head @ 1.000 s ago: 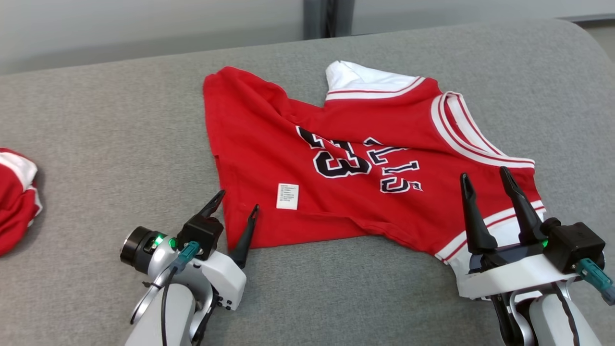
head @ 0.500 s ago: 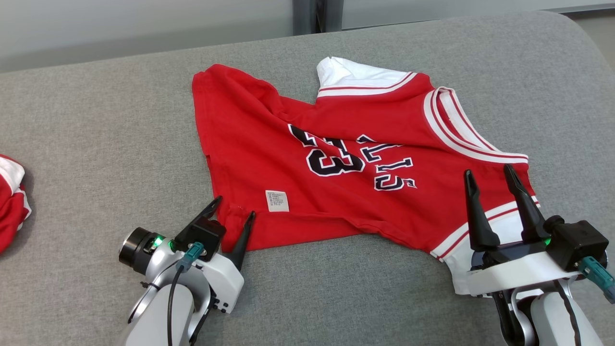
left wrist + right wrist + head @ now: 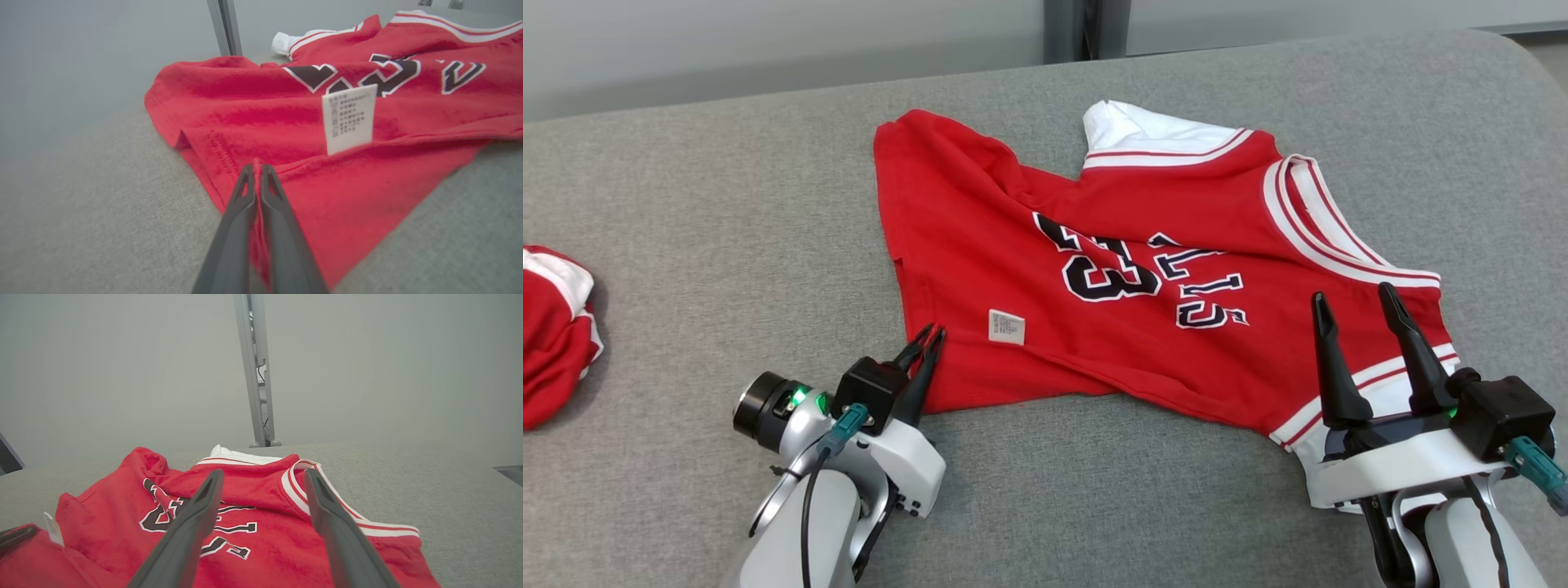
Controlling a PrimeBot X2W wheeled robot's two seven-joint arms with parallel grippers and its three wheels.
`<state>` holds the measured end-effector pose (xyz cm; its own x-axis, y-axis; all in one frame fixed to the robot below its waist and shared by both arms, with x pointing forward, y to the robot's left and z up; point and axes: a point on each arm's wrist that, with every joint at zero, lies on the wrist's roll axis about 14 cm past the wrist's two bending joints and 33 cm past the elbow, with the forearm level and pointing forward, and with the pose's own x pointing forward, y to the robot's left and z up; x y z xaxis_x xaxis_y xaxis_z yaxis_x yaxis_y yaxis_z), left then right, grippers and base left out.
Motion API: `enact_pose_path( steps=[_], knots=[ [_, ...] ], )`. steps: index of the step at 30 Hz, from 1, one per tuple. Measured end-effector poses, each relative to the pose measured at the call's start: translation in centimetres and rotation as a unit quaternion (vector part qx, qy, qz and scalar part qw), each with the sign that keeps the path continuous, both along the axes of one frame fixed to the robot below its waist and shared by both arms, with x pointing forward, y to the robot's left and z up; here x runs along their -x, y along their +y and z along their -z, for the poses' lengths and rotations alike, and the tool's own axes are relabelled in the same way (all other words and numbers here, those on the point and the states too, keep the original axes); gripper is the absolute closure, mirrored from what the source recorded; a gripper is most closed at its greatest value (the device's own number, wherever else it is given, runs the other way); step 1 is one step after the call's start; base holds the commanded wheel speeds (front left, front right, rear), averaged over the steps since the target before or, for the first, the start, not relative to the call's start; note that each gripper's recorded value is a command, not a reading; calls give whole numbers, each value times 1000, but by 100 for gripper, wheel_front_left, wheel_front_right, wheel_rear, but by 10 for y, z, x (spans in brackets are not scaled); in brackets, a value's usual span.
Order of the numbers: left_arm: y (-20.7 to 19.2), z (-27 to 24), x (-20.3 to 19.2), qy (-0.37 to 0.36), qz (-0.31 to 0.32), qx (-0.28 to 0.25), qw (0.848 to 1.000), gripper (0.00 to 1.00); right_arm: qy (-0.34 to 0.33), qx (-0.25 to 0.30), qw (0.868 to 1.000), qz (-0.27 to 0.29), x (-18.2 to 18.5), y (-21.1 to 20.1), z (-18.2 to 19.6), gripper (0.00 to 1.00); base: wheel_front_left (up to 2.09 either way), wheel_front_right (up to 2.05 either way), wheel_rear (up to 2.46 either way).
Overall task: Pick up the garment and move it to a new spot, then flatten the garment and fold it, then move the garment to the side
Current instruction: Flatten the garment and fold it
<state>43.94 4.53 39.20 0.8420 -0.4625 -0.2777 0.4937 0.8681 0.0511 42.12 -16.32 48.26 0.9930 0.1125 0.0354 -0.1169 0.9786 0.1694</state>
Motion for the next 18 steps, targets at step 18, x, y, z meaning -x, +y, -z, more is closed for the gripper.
enact_pose_path(
  steps=[18],
  knots=[
    [15, -70, 42, -102, -23, 52, 993, 100, 58, -18, 995, 82, 36, -47, 34, 0, 0, 0, 0]
  ],
)
